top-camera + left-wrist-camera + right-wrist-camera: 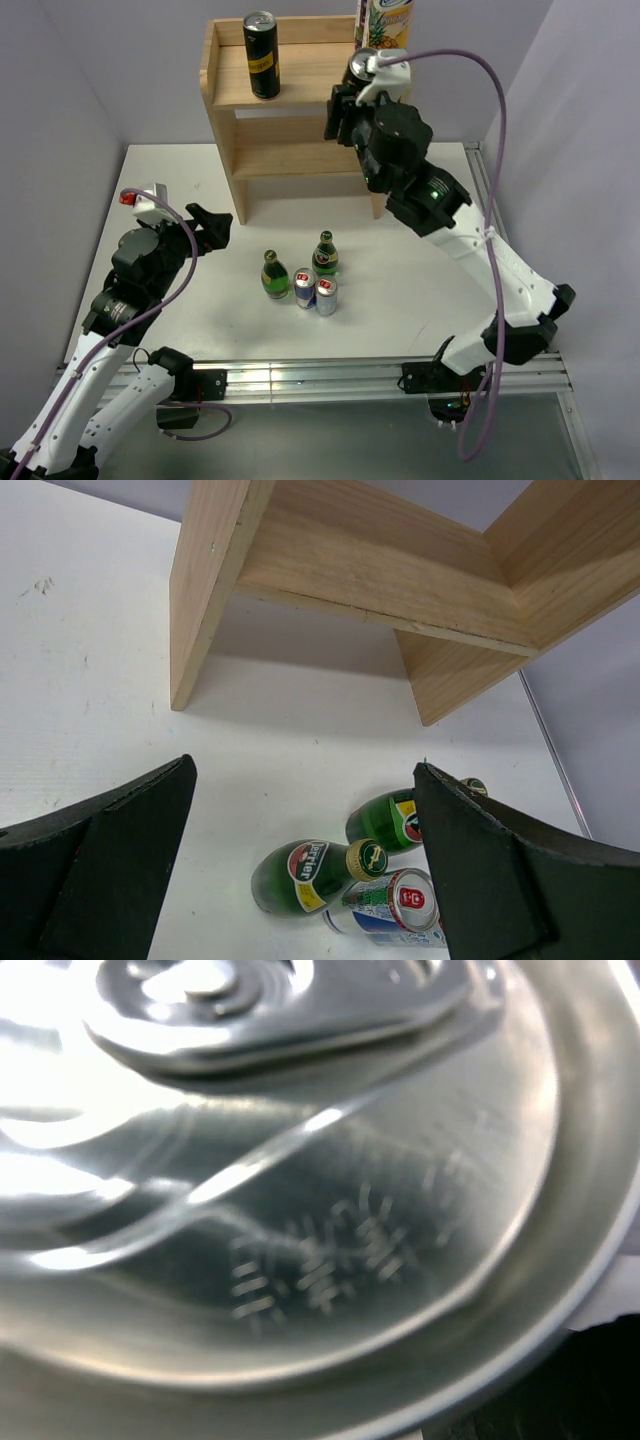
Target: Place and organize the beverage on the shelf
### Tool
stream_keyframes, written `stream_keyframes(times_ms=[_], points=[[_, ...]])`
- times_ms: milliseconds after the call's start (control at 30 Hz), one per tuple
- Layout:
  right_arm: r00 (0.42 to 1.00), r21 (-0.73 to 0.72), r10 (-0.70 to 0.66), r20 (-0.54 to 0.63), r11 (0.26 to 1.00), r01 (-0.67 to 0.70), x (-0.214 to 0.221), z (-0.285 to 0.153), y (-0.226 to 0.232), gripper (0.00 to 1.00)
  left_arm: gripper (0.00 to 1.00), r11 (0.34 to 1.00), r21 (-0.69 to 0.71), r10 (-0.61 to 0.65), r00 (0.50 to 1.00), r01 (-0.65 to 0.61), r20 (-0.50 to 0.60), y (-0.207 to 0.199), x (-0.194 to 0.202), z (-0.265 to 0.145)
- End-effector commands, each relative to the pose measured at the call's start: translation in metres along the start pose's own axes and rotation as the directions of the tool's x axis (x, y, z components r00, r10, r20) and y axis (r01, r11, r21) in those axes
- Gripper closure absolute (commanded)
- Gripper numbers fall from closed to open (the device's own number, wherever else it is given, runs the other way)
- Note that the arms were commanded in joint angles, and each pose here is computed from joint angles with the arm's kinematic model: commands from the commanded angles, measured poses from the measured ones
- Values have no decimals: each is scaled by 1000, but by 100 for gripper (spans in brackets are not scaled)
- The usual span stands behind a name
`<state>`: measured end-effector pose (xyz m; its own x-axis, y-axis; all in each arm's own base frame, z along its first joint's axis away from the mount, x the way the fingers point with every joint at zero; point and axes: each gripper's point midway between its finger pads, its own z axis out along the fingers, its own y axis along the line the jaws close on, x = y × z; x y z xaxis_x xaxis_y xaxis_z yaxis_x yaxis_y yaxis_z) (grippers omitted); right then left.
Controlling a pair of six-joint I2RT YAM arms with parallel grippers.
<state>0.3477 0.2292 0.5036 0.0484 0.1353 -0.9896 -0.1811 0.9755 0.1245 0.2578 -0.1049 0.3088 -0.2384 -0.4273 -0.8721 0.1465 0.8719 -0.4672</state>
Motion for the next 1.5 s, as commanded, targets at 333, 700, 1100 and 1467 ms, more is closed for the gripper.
stream_keyframes(times_ms=[333, 700, 1100, 1467], points=[[995, -63, -88, 37, 994, 90, -13, 71, 49, 100, 3, 1000, 11, 0, 999, -1, 43, -2, -11, -5], [997, -32, -47, 65, 998, 49, -24, 74, 46, 100, 3, 1000, 15, 4, 999, -4, 38, -3, -10, -3], [995, 13, -46, 90, 999, 45, -17, 98, 38, 100, 3, 1000, 10, 4, 999, -4, 32, -2, -8, -2], [996, 22, 3, 92, 1000, -5, -4, 131, 27, 100, 3, 1000, -6, 6, 1000, -6, 28, 1, -7, 0]])
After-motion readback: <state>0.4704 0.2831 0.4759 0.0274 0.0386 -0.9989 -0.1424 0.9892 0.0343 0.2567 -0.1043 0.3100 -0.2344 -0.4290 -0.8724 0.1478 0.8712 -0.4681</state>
